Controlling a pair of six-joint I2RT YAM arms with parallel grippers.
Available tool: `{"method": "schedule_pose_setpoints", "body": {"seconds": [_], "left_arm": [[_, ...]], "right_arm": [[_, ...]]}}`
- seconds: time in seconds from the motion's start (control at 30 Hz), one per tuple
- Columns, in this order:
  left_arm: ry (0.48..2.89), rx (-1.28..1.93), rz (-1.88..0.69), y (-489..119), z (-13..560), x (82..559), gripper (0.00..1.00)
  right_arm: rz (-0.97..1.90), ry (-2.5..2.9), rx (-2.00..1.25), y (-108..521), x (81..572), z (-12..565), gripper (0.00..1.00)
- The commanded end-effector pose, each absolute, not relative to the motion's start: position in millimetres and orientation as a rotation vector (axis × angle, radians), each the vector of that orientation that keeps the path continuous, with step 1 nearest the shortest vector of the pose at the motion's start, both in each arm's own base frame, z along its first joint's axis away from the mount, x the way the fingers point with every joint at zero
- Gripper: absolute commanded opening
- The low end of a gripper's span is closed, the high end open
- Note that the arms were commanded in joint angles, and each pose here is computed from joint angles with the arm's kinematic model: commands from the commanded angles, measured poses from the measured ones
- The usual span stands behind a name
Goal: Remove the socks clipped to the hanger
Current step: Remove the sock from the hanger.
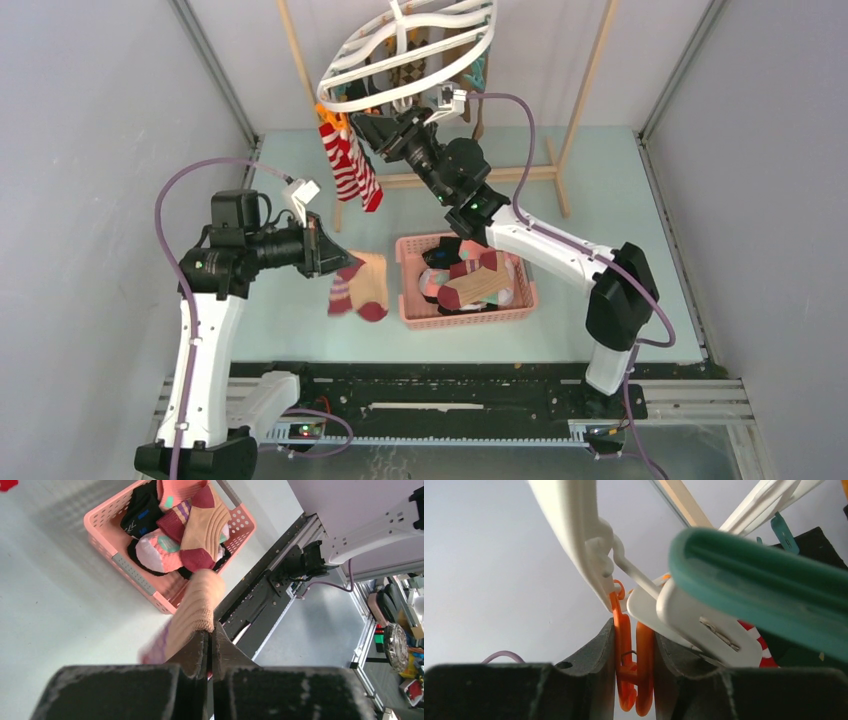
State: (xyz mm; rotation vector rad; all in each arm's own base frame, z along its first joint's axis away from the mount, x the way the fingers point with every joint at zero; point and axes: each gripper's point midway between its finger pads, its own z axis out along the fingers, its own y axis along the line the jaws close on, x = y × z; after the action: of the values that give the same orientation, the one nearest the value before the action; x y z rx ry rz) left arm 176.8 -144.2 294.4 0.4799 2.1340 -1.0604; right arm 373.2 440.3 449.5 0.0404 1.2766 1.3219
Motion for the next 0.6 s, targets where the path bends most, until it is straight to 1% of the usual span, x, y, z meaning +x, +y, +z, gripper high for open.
{"method": "schedule_pose_setpoints", "body": {"seconds": [0.0, 0.1, 0.2, 0.23, 0.33, 0.57], "left_arm": [[2.103, 0.531, -1.018, -143, 297, 174, 0.0], [2.089, 0.547, -0.986, -141, 301, 175, 0.0], [2.077, 0.561, -0.955, -138, 304, 176, 0.0], [2.073, 0.564, -0.949, -138, 305, 176, 0.0], [2.067, 0.569, -0.942, -138, 306, 176, 0.0], [2.045, 0.581, -0.915, -136, 316, 177, 0.0]], "right_arm": [[1.369, 1.316, 0.023, 433, 359, 457, 0.31], [1.354, 1.348, 0.001, 430, 351, 444, 0.68], [1.348, 1.365, -0.039, 426, 338, 432, 0.98], [1.346, 1.371, -0.055, 424, 334, 428, 0.99], [1.331, 1.385, -0.106, 420, 322, 420, 1.0], [1.39, 1.388, -0.382, 428, 280, 411, 1.0]]}}
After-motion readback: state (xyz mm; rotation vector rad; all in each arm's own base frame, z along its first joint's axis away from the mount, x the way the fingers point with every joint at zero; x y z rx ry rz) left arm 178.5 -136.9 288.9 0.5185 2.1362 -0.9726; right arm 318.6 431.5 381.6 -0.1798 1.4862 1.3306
